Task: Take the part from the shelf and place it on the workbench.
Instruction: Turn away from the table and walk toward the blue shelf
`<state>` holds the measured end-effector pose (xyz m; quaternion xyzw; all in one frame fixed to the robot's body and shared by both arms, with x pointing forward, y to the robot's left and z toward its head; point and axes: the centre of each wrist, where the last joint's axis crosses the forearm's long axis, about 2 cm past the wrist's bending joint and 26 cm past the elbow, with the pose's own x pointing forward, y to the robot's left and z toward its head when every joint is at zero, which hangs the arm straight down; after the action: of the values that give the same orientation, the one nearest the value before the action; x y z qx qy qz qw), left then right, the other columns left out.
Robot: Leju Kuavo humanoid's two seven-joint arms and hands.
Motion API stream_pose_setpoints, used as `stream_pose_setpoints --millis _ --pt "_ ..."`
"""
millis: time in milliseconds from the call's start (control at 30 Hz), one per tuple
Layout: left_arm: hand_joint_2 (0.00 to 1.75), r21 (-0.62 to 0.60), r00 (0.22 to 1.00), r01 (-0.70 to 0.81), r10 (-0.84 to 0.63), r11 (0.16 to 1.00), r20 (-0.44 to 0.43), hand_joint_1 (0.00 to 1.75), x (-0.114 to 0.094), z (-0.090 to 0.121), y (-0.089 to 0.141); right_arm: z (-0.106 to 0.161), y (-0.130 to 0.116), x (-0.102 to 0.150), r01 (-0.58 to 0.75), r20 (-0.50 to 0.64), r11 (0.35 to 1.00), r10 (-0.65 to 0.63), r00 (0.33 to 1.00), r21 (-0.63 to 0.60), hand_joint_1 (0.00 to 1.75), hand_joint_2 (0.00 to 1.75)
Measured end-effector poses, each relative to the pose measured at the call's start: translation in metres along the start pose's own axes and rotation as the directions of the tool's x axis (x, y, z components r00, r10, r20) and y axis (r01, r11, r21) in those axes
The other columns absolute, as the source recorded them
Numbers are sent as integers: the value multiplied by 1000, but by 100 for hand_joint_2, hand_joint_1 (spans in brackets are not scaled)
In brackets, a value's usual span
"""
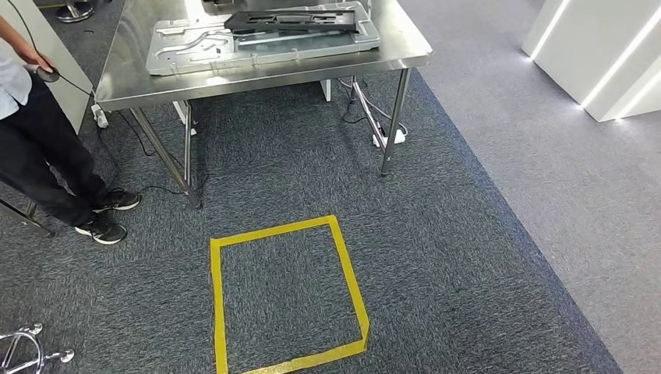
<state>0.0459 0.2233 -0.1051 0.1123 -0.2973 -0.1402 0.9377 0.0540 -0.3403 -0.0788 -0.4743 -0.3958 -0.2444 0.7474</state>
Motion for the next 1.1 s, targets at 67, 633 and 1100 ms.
stream_pose_setpoints --millis 67,633,1100 --pt "0 1 1000 -2 2 1000 -3 0 -1 0 0 5 3 -5 -29 -62 1000 29 998 1 0 0" --pt "0 5 1000 -2 2 1000 3 0 0 0 0 64 24 -34 -186 -456 963 257 852 194 0 0" --pt "0 5 1000 -2 2 1000 4 0 0 0 0 71 31 -32 -158 -473 958 257 843 238 0 0"
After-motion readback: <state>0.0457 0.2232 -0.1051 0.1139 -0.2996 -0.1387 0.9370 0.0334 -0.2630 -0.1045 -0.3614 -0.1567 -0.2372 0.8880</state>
